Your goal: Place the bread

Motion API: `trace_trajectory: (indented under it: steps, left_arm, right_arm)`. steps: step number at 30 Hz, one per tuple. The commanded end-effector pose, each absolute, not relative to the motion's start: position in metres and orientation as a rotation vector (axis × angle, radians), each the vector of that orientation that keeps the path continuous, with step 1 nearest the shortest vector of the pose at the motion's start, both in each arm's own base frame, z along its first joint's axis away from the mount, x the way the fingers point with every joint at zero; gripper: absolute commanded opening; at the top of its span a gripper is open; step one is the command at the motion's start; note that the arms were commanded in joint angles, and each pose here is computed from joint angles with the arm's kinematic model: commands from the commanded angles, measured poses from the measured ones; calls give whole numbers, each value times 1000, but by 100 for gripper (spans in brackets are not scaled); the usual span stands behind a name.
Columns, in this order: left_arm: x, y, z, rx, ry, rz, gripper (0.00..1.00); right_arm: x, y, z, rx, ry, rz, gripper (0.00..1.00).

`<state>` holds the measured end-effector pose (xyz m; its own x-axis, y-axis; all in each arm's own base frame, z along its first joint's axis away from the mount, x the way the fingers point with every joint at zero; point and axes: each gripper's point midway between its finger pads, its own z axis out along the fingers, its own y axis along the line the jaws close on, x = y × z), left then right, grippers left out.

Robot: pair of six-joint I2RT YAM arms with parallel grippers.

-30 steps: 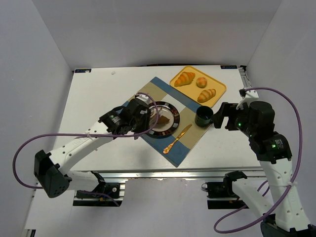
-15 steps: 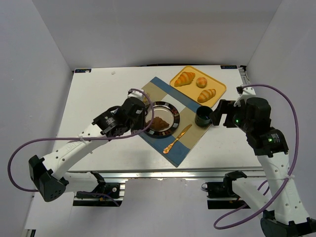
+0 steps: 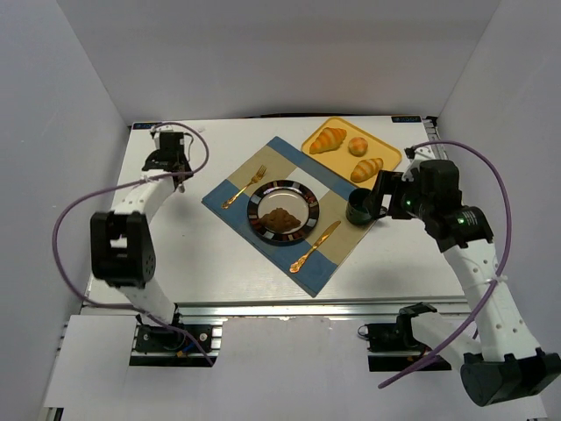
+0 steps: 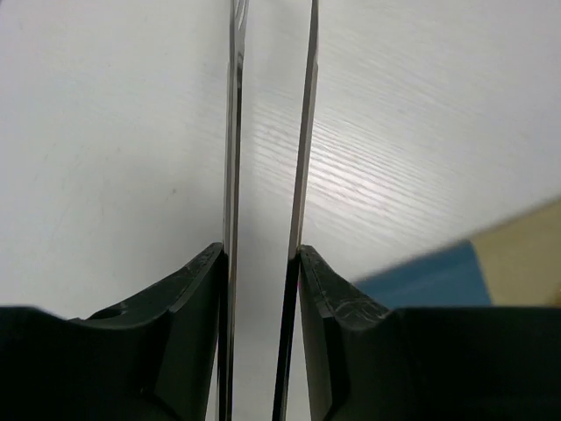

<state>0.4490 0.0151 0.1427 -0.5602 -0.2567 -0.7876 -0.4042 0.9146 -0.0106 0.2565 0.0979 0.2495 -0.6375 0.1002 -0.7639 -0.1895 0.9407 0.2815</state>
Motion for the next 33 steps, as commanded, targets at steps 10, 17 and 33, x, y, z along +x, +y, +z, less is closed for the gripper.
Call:
trace_trajectory:
  steps: [10,17,33]
  left_arm:
    - [542,45,55,-368,2290,122,61]
    - [519,57,47,-470,2331,177,80]
    - [309,68,182,-1024,1918,138,98]
  right_arm:
    - [279,103,254,34,2237,435,89]
    - [278,105,255,2,2297,435,89]
    - [284,133,268,-174,2169,578,89]
